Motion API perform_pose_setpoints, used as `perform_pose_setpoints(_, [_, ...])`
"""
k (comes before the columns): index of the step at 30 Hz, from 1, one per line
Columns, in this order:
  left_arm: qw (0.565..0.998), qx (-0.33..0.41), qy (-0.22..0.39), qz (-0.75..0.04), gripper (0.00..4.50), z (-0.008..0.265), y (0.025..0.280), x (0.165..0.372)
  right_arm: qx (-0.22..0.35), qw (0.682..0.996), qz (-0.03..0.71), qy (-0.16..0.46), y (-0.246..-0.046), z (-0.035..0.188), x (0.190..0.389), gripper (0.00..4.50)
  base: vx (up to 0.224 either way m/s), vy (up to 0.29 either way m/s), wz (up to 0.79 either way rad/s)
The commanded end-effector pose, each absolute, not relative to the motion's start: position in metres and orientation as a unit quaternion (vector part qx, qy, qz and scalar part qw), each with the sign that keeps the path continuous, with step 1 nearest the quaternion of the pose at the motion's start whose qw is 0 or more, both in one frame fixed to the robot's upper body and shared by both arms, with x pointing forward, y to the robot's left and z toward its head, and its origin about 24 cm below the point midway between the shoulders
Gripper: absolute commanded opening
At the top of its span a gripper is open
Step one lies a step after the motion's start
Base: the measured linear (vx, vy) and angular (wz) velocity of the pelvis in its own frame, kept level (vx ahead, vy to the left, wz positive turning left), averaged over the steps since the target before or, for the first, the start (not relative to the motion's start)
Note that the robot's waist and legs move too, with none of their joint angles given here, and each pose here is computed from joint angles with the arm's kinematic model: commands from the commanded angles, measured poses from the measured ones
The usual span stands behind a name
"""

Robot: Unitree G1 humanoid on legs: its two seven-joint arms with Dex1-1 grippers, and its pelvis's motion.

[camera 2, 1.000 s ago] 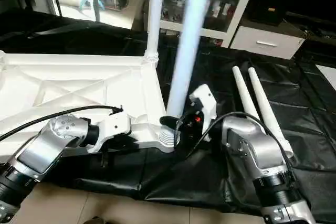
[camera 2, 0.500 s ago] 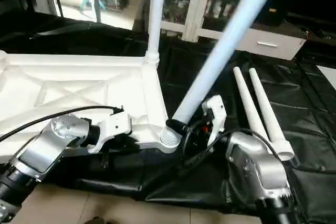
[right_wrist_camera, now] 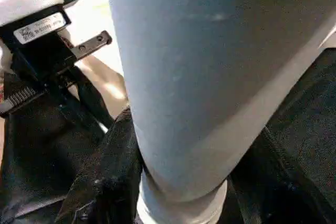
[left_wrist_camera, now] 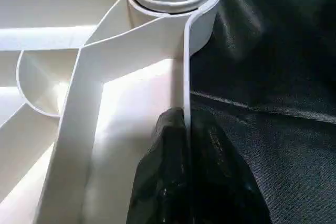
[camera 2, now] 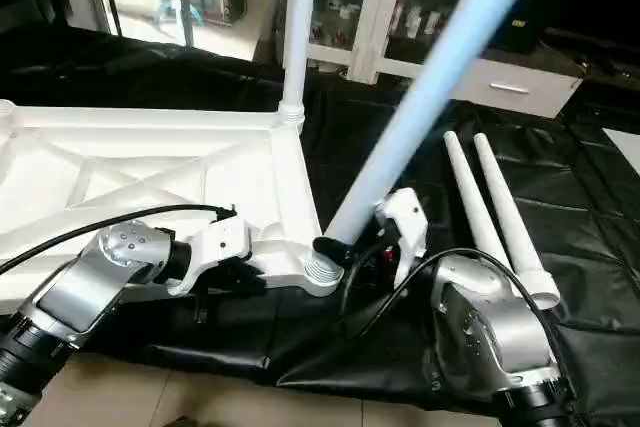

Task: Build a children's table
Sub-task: Insert table leg to table base

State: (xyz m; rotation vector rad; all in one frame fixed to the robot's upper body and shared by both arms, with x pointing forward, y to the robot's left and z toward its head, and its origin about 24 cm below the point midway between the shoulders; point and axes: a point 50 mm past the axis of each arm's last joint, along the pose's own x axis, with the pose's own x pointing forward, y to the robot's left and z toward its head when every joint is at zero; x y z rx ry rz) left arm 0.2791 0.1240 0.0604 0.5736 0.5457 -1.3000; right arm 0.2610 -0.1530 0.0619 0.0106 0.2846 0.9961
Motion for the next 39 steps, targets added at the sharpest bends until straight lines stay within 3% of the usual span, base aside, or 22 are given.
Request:
perform_pose_setpoints(1, [0.733,0.257,0.234,-0.585,0.07,0.066,0.123,0.282,-0.004,0.838,0.487,0.247,-0.156,0.025,0.243,1.89,0.000,0.000,0.00])
perform_pose_setpoints(12, [0.735,0.255,0.235,-0.583,0.07,0.066,0.125,0.282,0.016,0.854,0.439,0.279,-0.165,0.015,0.247,1.89,0.000,0.000,0.00])
perform_pose_setpoints(25, [0.752,0.249,0.238,-0.562,0.00,0.067,0.125,0.287,0.006,0.872,0.412,0.264,-0.164,0.014,0.253,1.87,0.000,0.000,0.00])
perform_pose_setpoints(27, [0.762,0.243,0.235,-0.552,0.00,0.069,0.123,0.290,-0.005,0.887,0.375,0.267,-0.167,0.009,0.259,1.87,0.000,0.000,0.00])
perform_pose_setpoints(29, [0.790,0.232,0.226,-0.521,0.00,0.073,0.114,0.299,-0.021,0.925,0.257,0.279,-0.173,-0.003,0.276,1.87,0.000,0.000,0.00])
perform_pose_setpoints(31, [0.800,0.234,0.221,-0.507,0.00,0.075,0.110,0.303,-0.027,0.936,0.209,0.283,-0.174,-0.006,0.283,1.87,-0.027,0.018,-0.08])
perform_pose_setpoints(33, [0.837,0.223,0.212,-0.452,0.00,0.082,0.092,0.319,-0.039,0.952,0.091,0.289,-0.175,-0.012,0.300,1.86,-0.027,0.018,-0.08])
perform_pose_setpoints(39, [0.877,0.200,0.208,-0.386,0.00,0.095,0.055,0.338,-0.006,0.960,0.015,0.278,-0.152,-0.007,0.323,1.86,-0.056,-0.033,0.10])
